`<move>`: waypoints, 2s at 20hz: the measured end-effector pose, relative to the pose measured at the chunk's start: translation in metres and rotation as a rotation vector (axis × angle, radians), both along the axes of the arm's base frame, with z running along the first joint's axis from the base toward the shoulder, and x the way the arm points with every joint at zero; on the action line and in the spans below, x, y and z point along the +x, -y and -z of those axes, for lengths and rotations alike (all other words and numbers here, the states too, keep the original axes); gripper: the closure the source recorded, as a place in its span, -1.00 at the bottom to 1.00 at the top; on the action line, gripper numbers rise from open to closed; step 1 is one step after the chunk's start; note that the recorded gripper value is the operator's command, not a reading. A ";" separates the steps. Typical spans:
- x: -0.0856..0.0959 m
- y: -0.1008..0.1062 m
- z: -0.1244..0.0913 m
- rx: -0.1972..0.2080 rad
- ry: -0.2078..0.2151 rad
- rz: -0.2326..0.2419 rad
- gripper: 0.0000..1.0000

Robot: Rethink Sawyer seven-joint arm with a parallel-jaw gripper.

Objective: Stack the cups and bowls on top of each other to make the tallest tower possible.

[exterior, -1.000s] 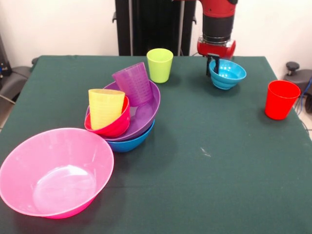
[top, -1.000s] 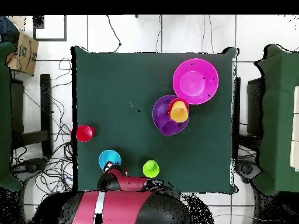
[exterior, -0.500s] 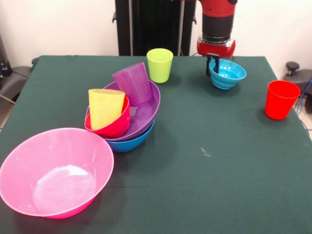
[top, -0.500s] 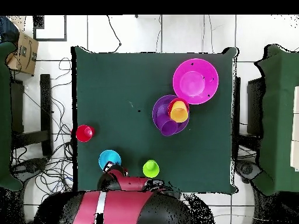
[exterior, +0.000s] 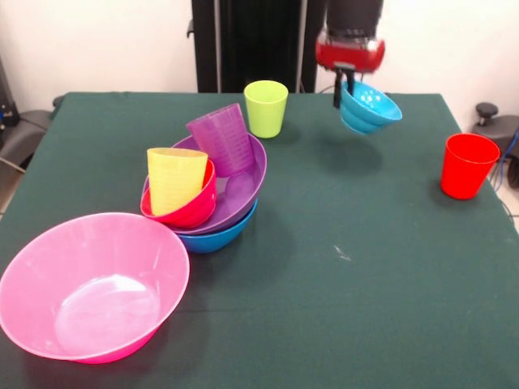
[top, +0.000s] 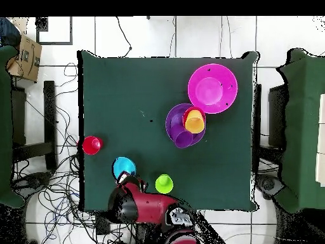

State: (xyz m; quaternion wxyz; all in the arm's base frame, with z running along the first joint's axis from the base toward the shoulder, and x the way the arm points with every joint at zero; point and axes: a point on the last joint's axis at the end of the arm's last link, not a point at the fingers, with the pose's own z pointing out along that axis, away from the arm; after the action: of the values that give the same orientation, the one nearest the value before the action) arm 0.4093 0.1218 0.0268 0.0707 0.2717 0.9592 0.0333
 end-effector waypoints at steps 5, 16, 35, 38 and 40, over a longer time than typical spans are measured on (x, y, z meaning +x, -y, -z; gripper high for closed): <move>0.030 0.047 -0.082 -0.028 -0.015 0.082 1.00; 0.066 0.175 -0.199 -0.032 -0.066 0.326 1.00; 0.145 0.279 -0.176 -0.127 0.066 0.225 1.00; 0.155 0.281 -0.150 -0.132 0.076 0.177 1.00; 0.160 0.282 -0.135 -0.131 0.082 0.158 1.00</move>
State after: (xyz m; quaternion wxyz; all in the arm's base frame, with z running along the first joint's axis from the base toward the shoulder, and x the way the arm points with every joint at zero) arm 0.5691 -0.1602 0.1621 0.1297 0.3395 0.9313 -0.0243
